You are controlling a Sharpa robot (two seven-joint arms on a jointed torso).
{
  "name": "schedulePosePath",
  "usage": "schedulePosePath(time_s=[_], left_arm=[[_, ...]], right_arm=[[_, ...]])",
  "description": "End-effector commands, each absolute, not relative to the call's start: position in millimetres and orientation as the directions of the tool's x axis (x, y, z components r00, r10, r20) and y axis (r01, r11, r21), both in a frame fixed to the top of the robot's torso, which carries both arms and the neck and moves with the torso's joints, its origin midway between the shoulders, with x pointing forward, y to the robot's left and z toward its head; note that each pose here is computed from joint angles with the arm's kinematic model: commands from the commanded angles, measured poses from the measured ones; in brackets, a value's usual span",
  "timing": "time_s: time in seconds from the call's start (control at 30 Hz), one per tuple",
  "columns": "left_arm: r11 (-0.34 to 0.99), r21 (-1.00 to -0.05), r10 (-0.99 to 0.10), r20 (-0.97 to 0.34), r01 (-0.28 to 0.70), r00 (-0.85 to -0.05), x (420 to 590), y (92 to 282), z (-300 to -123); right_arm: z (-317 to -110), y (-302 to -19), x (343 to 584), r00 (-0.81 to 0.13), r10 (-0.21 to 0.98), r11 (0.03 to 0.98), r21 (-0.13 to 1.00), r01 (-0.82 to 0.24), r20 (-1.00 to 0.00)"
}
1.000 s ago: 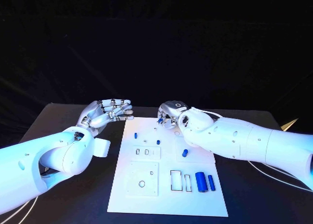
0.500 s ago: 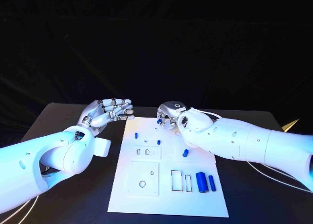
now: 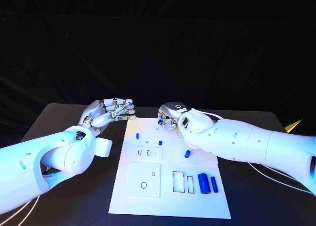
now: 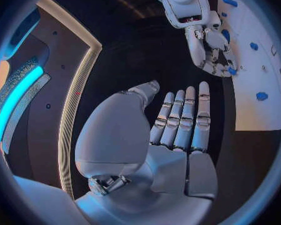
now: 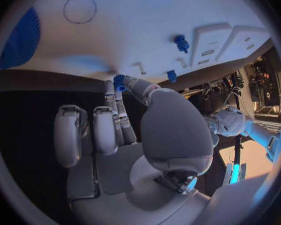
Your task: Assemble the parts on the task board
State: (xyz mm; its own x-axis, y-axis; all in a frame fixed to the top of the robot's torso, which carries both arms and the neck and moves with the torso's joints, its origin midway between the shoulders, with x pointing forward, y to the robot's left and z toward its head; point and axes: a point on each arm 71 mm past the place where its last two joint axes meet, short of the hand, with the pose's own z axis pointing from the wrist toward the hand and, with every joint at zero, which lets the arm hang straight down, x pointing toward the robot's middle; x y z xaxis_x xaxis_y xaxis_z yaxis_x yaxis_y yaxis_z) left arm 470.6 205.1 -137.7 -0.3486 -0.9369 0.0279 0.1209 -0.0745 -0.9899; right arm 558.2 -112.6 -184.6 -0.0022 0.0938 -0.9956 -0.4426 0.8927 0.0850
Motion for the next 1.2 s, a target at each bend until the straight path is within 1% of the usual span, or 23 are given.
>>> schedulePosePath(time_s=[0.03,0.43,0.63,0.83,0.93,1.03,1.2], left_arm=[[-0.084,-0.988,-0.929,0.032,0.126,-0.368,470.2,202.4,-136.0],[-0.083,-0.989,-0.929,0.032,0.124,-0.369,470.3,202.5,-136.2],[-0.082,-0.989,-0.930,0.031,0.124,-0.367,470.5,203.7,-136.3],[-0.078,-0.989,-0.933,0.029,0.124,-0.360,471.1,207.7,-136.5],[-0.078,-0.989,-0.933,0.028,0.124,-0.359,471.4,209.1,-136.6],[-0.078,-0.989,-0.933,0.029,0.124,-0.359,471.5,209.7,-136.8],[-0.078,-0.989,-0.933,0.029,0.124,-0.359,471.8,210.3,-136.9]], right_arm=[[-188.1,-111.1,558.2,-0.026,0.073,0.892,0.077,-0.446,-0.997],[-188.9,-110.0,559.0,-0.034,0.066,0.894,0.074,-0.442,-0.997],[-187.3,-117.9,553.6,-0.027,0.076,0.893,0.080,-0.442,-0.997],[-175.9,-144.6,539.1,-0.014,0.123,0.893,0.117,-0.435,-0.992],[-166.1,-164.1,531.3,-0.021,0.178,0.894,0.170,-0.415,-0.984],[-157.2,-184.8,526.1,-0.054,0.235,0.895,0.238,-0.377,-0.970],[-153.0,-215.7,524.5,-0.146,0.278,0.902,0.310,-0.299,-0.950]])
